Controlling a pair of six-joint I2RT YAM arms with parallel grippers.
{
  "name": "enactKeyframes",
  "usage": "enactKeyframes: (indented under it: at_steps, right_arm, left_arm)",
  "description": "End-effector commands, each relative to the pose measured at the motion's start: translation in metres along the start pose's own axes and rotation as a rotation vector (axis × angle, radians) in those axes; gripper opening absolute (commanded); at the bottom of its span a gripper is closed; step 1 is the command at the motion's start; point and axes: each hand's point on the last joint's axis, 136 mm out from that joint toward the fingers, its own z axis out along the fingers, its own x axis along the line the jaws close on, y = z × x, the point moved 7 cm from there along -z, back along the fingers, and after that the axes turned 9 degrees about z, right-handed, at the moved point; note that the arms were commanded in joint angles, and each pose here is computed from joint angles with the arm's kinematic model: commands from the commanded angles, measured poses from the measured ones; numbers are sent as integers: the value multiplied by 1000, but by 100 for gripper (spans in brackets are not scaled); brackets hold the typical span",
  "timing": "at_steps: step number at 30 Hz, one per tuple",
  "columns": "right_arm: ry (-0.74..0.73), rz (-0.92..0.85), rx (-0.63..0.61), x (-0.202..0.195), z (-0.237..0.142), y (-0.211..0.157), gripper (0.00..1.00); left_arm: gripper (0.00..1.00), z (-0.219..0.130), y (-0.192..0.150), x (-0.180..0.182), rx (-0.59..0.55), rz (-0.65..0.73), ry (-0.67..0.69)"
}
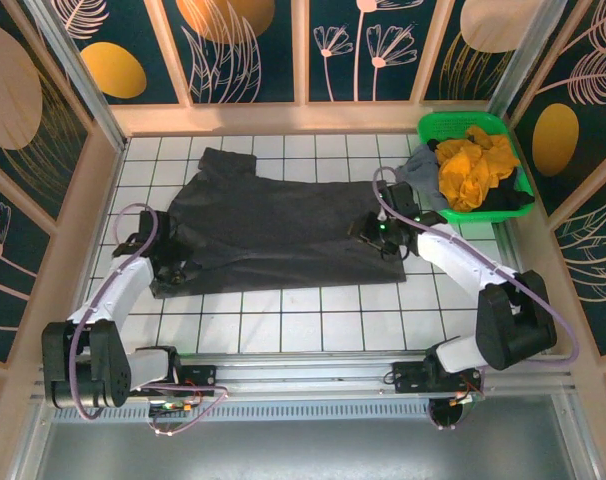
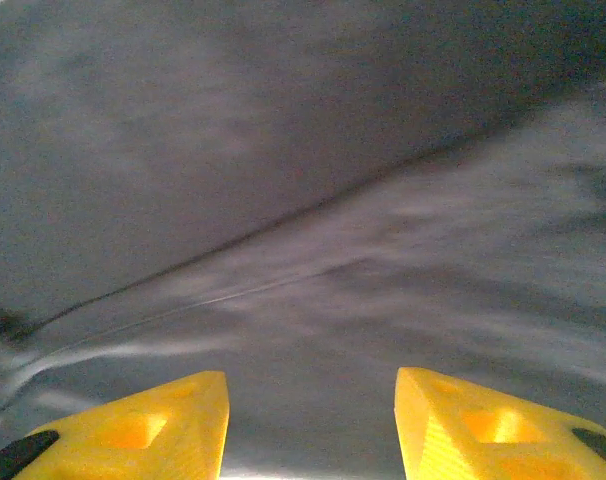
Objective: Fold and stack the t-shirts
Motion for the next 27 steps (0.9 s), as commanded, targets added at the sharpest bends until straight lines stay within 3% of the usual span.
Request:
enactKeyframes:
  at_steps: [1,10,21,24,27]
  right_arm:
    - [215,-76,110,42,10,-10,50]
    - [215,-99,157,61,24,-22,50]
    - [184,-79,150,54,23,-24,50]
    - [176,-69,148,53,25,-24,50]
    - [173,-65,146,54,25,-23,50]
  left_arm:
    - [62,2,-24,-9,113,-123,-89]
    - [61,17,-23,-22,137,-216,-143]
    - [49,33,-22,-26,161,-210,-118]
    - [39,36,-22,-25,167,-207,-110]
    - [19,37,-21,-27,165,-202,-110]
